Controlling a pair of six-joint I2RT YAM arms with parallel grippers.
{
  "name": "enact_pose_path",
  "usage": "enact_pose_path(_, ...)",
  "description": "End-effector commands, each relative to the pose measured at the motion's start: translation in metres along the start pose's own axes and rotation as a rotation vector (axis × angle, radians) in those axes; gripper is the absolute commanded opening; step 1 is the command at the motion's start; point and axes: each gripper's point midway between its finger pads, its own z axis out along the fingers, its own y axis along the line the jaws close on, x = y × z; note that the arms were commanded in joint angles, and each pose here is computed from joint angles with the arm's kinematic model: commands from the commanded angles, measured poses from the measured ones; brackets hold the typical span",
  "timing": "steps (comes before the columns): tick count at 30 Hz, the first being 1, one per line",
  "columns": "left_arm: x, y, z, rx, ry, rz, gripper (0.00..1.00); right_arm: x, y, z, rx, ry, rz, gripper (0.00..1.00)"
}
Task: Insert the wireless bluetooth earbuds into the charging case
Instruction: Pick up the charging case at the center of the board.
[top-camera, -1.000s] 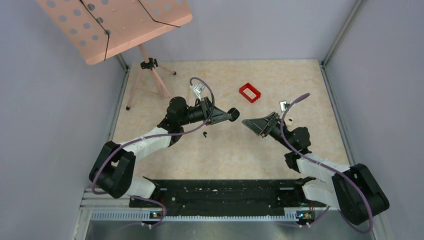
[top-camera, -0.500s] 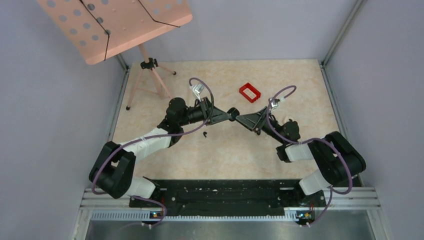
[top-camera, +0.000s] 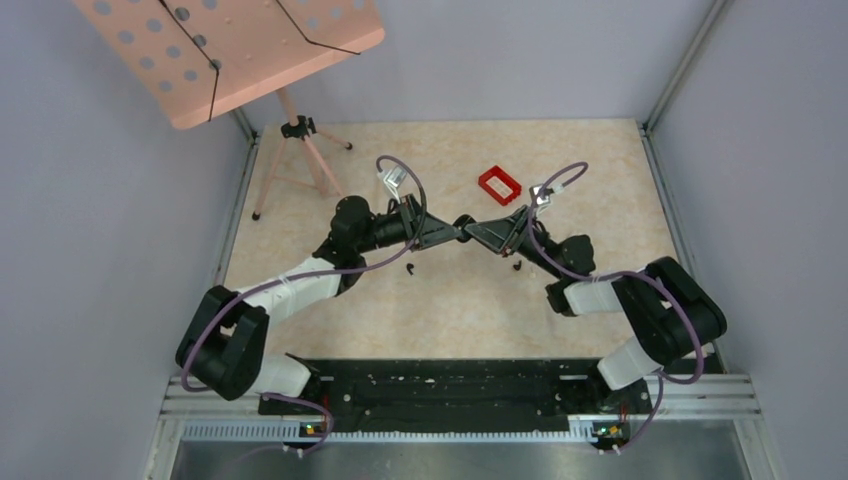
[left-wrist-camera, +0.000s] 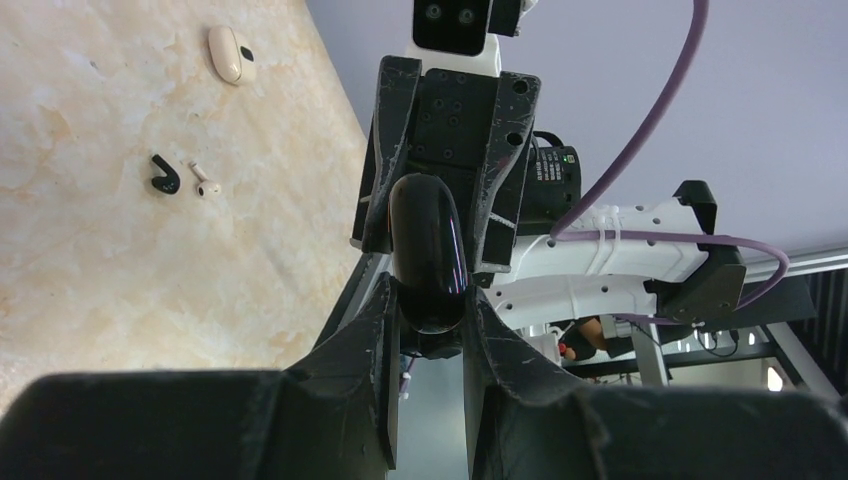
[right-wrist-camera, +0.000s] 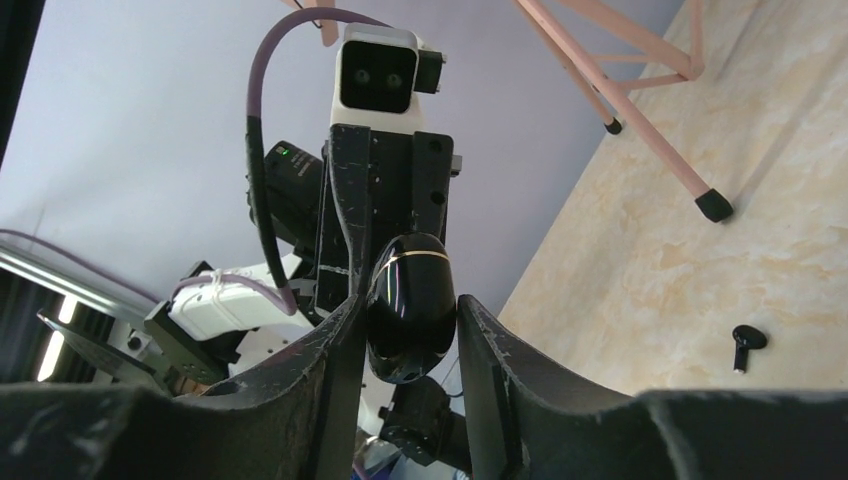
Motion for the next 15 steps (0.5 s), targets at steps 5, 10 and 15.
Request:
enact_pose_path(5,-0.006,-0.024,-0.007,0.049,-0.037,0.090,0.00,-0.003,0.049,0.005,-0.207,-0.010,-0.098,0.20)
enact_pose_path(10,-0.005,-0.023,-0.009,0.019,-0.023,0.109,0.16,-0.001,0.047,0.005,-0.196,0.007,-0.080,0.00)
enact_pose_path(15,-0.007,-0.012,-0.020,-0.102,-0.033,0.163,0.81,0.007,0.038,0.002,-0.153,0.072,-0.112,0.00)
